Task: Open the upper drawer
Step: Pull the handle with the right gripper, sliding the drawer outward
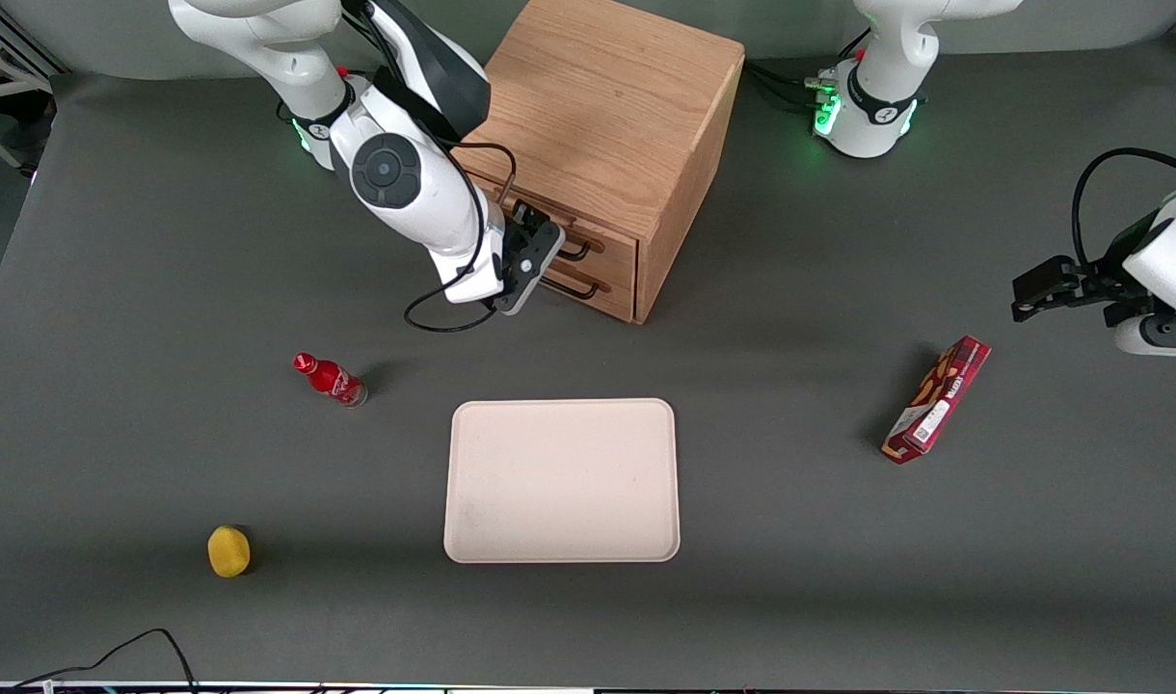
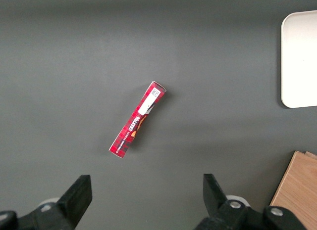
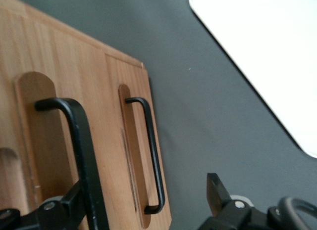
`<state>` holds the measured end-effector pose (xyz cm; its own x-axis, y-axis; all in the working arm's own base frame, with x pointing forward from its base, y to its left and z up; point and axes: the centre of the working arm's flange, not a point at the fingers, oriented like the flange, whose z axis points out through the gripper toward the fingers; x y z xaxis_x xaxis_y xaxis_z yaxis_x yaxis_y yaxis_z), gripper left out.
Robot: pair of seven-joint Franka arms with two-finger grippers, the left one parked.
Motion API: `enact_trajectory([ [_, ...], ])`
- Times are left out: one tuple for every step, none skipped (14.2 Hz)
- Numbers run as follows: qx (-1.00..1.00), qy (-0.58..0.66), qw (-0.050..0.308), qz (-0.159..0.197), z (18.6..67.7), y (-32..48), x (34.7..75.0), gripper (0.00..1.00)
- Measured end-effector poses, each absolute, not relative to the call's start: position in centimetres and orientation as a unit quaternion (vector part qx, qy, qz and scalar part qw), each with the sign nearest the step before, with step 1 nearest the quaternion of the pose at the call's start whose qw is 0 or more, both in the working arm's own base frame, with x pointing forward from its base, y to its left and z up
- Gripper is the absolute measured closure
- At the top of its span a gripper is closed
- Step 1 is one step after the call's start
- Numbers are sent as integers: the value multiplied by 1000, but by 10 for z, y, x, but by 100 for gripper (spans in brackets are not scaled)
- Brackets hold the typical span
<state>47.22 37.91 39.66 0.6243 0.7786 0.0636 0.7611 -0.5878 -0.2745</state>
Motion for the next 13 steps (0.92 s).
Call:
enact_trajectory([
  [-891, -433, 135, 27, 399, 377, 476, 0],
  [-891, -434, 132, 25, 401, 376, 479, 0],
  [-891, -434, 130, 24, 402, 375, 480, 0],
  [-891, -435, 130, 24, 402, 375, 481, 0],
  [-891, -435, 129, 24, 401, 375, 482, 0],
  [-890, -437, 126, 26, 400, 375, 483, 0],
  [-889, -440, 122, 27, 398, 374, 483, 0],
  [-889, -442, 118, 28, 396, 373, 484, 0],
  [-889, -442, 116, 29, 394, 372, 486, 0],
  [-890, -441, 115, 30, 392, 370, 488, 0],
  [-891, -439, 115, 30, 390, 368, 490, 0],
  [-892, -437, 115, 31, 389, 366, 493, 0],
  [-892, -435, 115, 30, 388, 364, 496, 0],
])
